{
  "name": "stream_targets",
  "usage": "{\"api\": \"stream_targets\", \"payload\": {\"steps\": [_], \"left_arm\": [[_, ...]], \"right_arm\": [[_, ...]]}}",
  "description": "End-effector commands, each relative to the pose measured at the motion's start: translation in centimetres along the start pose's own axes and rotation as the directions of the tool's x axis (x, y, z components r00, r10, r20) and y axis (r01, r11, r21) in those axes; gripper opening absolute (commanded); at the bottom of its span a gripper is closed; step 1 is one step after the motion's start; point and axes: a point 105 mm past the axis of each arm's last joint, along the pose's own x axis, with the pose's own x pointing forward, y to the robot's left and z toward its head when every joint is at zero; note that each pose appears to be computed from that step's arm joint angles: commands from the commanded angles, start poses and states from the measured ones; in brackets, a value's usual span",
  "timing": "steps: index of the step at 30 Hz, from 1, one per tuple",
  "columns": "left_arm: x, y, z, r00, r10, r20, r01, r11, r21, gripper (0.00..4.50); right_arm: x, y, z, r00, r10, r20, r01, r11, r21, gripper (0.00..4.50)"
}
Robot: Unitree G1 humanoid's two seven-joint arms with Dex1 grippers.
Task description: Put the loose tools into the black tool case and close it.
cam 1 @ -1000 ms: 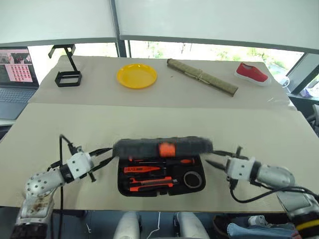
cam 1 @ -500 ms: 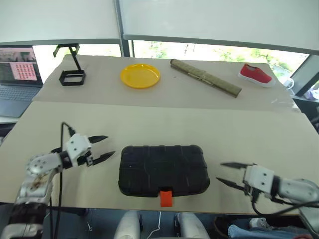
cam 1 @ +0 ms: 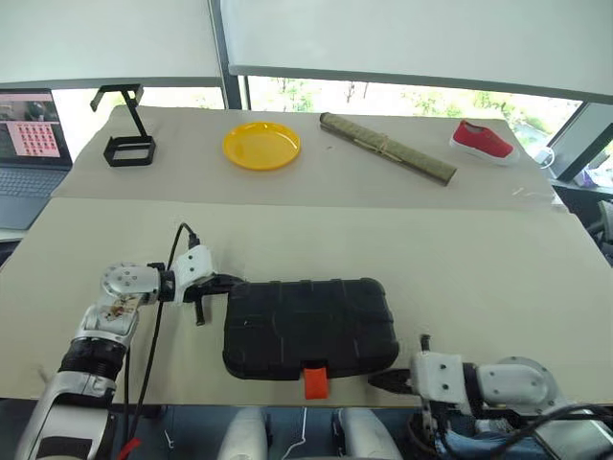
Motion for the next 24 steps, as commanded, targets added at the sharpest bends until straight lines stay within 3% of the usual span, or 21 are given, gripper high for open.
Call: {"api": "stream_targets", "payload": {"steps": [1,10,16,20,24], "left_arm": [[-0.9,-0.1,-0.3,1.0,0.011,-0.01,-0.011,1.0,-0.024,0.02],[-0.8,-1.5,-0.9,0.995,0.098,0.027,-0.095,0.99,-0.101,0.02],[-1.5,-0.1,0.6,0.96,0.252,0.12,-0.226,0.954,-0.197,0.02],[-3.0,1.0,2.0,0.95,0.274,0.152,-0.241,0.949,-0.203,0.02],[-3.9,1.5,5.8,0.959,0.176,0.223,-0.144,0.978,-0.152,0.02]], "right_arm": [[1.0,-2.2,0.7,0.995,-0.097,0.024,0.098,0.995,-0.022,0.0],[2.4,-7.6,1.1,0.967,-0.249,0.062,0.252,0.966,-0.058,0.0],[1.5,-10.2,1.0,0.955,-0.287,0.076,0.292,0.954,-0.072,0.0],[0.0,-10.1,0.9,0.958,-0.274,0.089,0.275,0.961,-0.007,0.0],[-2.2,-7.7,0.8,0.978,-0.189,0.089,0.182,0.98,0.083,0.0]]}}
